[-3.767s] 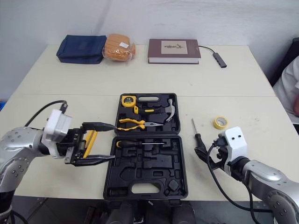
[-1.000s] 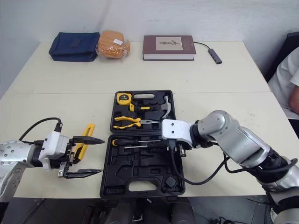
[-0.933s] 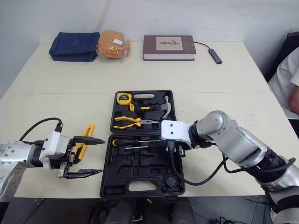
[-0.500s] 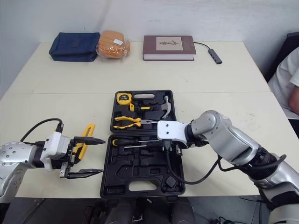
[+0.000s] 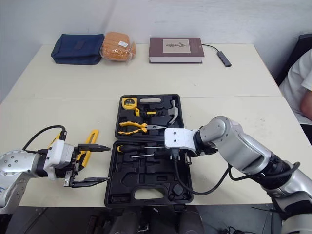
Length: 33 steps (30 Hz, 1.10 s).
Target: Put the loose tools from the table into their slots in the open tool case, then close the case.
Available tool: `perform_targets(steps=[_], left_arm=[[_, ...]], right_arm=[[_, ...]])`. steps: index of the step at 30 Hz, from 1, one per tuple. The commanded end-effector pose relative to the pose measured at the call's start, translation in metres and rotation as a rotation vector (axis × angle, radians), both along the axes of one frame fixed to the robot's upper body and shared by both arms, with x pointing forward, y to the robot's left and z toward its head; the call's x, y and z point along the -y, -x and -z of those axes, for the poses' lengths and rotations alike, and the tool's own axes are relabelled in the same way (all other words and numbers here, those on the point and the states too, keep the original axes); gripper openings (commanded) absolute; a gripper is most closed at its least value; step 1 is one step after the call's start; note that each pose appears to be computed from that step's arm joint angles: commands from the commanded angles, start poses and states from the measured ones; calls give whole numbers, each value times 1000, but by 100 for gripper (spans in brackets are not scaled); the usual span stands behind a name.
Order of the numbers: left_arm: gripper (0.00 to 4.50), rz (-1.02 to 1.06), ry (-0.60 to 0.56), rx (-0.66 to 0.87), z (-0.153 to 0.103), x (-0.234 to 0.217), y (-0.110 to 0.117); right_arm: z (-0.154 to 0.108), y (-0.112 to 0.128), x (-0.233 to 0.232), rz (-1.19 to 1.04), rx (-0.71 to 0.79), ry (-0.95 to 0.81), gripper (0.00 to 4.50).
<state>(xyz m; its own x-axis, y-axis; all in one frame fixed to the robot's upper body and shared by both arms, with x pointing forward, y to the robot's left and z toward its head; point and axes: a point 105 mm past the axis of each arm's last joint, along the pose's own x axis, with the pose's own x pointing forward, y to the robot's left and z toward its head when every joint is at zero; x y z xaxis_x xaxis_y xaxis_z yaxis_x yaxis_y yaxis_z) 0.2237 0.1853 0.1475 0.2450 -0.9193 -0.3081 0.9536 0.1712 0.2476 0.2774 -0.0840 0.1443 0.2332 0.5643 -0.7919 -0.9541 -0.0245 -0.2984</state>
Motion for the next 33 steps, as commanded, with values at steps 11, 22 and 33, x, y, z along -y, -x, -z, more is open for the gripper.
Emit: perform_targets(steps=[11,22,33], left_arm=[[450,10,3,8,2,3,1],[450,0,11,11,-10,14,-2],[450,-12,32,16,-7,10,-9]], right_arm=[[3,1,-3,15,12,8,94],[-25,5,0,-13,-24,-72,447],[-50,11,-25,-207,-15,-592,391]])
